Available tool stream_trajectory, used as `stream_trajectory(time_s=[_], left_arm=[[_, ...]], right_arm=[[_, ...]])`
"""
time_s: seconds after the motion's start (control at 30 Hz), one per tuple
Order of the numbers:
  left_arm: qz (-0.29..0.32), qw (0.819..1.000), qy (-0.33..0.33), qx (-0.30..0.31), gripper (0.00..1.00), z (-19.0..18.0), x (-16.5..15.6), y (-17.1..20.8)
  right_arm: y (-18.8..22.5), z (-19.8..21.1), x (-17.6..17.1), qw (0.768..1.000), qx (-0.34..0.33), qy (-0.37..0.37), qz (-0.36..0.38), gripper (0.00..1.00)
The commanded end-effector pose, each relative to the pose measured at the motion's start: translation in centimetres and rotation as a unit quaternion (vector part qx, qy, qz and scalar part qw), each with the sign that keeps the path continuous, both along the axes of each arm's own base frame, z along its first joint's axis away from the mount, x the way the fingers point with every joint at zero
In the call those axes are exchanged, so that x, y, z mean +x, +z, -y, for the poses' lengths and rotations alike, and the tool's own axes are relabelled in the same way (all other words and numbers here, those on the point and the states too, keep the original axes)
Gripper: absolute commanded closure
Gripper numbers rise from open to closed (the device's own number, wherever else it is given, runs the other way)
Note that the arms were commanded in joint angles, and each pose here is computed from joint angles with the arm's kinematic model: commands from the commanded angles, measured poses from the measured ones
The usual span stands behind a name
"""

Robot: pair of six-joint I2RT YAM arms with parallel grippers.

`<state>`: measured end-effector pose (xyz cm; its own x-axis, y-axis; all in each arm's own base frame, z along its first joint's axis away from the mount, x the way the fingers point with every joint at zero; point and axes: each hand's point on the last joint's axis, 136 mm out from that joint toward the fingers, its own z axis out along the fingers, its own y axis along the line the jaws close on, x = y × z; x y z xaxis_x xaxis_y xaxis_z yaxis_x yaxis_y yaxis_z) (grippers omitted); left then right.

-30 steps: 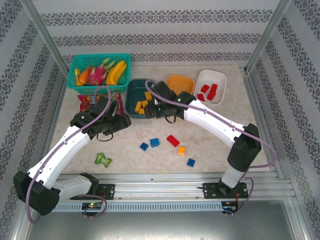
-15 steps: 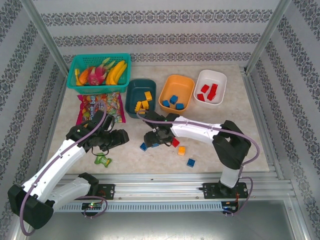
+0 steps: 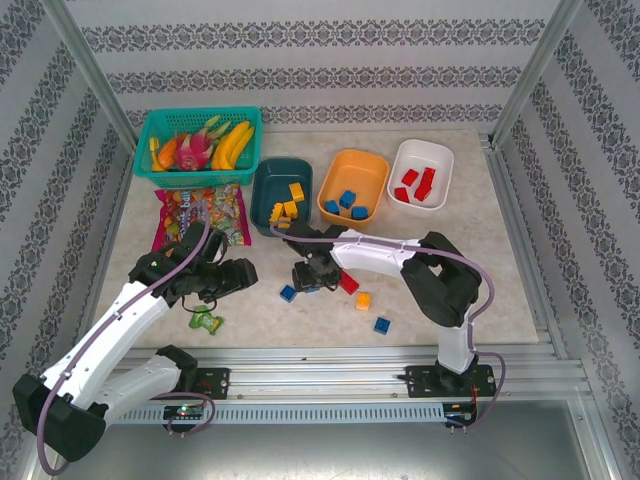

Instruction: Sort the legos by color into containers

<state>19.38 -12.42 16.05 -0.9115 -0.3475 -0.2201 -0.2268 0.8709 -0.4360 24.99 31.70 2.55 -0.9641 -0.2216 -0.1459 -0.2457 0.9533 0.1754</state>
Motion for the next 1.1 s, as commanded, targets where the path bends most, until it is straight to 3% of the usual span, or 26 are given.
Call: stream_trajectory(time_s=[0.0, 0.13, 0.3, 0.6, 0.9, 1.07], left_arm=[[0.023, 1.0, -0.002, -0.021, 0.3, 0.8, 0.6, 1.4], [0.025, 0.999, -0.004, -0.026, 0.3, 1.1, 0.9, 1.6], [0.045, 0.998, -0.012, -0.046, 0.3, 2.3, 2.1, 2.8], [0.104, 0.99, -0.033, -0.084, 0.3, 6.5, 7.9, 6.8], [0.14, 0.984, -0.054, -0.094, 0.3, 10.5, 14.1, 8.2], [0.158, 0.982, -0.054, -0.09, 0.3, 11.9, 17.2, 8.4]], right_arm=[[-0.2, -0.3, 0.8, 1.0, 0.0, -0.001, 0.002, 0.5], [0.8, -0.3, 1.3, 1.0, 0.005, -0.004, 0.012, 0.59], [5.1, 1.0, 3.1, 0.998, 0.013, -0.024, 0.059, 0.64], [13.1, 8.4, 12.2, 0.98, 0.018, -0.132, 0.149, 0.66], [12.3, 11.2, 24.4, 0.962, 0.037, -0.219, 0.16, 0.67], [8.9, 11.4, 29.0, 0.963, 0.046, -0.226, 0.142, 0.66]])
